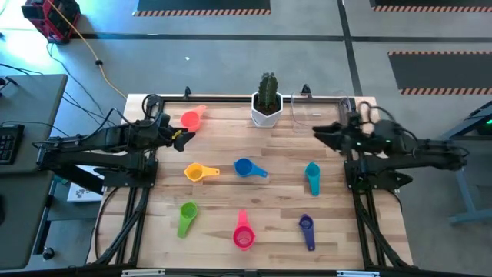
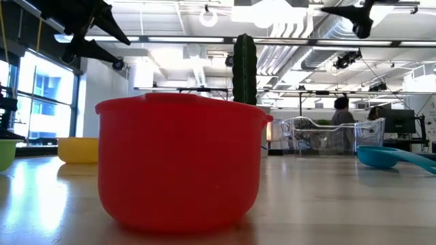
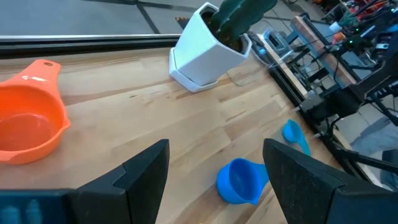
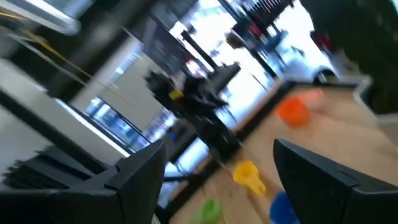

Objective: Nest measuring cups in basket
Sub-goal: Stack the red measuring cup on top of the orange measuring cup

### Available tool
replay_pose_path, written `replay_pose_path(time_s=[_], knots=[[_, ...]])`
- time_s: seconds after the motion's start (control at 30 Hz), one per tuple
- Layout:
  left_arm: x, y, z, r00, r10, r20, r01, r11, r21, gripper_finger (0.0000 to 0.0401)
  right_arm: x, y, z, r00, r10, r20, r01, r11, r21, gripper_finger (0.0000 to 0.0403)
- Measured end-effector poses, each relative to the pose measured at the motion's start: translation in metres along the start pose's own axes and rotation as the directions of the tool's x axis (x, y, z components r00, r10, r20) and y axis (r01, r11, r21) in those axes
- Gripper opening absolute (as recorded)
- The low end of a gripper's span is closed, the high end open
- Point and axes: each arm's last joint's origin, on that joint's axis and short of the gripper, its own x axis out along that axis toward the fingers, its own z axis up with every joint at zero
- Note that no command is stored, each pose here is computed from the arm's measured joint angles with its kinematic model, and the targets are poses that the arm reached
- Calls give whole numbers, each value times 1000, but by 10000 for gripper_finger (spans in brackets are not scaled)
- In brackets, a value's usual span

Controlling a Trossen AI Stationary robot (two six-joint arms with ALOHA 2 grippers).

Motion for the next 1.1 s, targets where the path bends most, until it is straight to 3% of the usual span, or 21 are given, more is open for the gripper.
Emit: replay_pose_path(time_s=[0.17, 0.3, 0.53, 0.87, 1.1], knots=[[0, 0, 0, 1000, -1, -3, 1, 1000, 1, 250, 39, 7, -7, 973, -84, -215, 107, 990, 95, 287], [0, 0, 0, 1000, -1, -3, 1, 1000, 21, 250, 69, 7, -27, 913, -139, -384, 220, 960, 175, 287], [0, 0, 0, 1000, 0, -3, 0, 1000, 27, 250, 113, 26, -73, 806, -175, -566, 333, 924, 188, 287], [0, 0, 0, 1000, -1, -4, 1, 1000, 20, 250, 167, 78, -127, 721, -227, -654, 368, 926, 84, 287], [0, 0, 0, 1000, -1, -5, 1, 1000, 28, 250, 191, 101, -167, 613, -332, -717, 417, 907, -63, 287]])
